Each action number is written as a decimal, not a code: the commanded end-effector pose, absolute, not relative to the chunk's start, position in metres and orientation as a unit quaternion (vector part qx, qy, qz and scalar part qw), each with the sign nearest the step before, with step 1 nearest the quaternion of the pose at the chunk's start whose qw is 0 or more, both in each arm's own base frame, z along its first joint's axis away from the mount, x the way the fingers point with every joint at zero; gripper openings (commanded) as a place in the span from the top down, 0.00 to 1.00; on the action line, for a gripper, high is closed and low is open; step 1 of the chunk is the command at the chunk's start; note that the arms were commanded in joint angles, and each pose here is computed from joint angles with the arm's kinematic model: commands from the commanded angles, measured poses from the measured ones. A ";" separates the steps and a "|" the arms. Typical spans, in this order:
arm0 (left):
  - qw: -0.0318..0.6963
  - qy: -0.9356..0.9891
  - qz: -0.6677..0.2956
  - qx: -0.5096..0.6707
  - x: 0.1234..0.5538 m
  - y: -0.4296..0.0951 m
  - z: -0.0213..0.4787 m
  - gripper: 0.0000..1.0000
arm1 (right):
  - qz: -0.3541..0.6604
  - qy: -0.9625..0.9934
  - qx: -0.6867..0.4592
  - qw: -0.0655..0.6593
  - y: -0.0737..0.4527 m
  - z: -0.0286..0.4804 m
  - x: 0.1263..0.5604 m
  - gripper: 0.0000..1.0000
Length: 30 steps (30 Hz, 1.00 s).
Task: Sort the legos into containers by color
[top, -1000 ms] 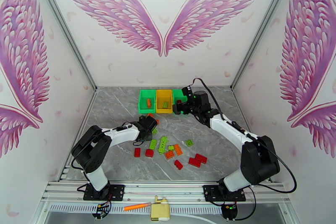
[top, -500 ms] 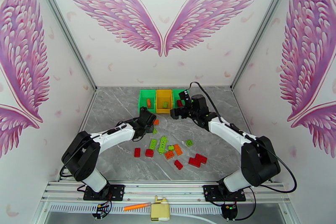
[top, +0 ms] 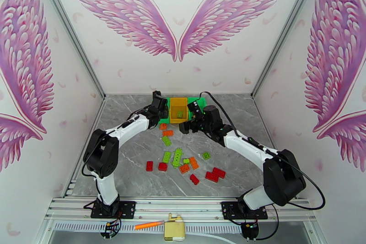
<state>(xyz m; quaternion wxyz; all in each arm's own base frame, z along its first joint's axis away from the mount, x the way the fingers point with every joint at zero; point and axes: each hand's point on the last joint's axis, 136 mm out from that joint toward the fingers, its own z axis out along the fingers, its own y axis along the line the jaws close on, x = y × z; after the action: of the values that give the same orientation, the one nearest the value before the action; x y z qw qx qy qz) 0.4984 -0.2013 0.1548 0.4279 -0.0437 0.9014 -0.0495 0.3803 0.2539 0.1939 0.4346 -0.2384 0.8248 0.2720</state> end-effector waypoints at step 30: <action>0.489 0.865 -0.100 -0.041 0.518 -0.179 0.212 0.05 | 0.249 0.821 -0.238 0.456 0.260 0.206 0.383 0.01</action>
<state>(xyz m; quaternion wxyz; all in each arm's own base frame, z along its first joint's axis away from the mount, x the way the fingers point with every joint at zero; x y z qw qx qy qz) 0.5277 -0.1840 0.1625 0.4331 -0.0373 0.8962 -0.0889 0.3787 0.2595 0.1966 0.4470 -0.2495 0.8160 0.2684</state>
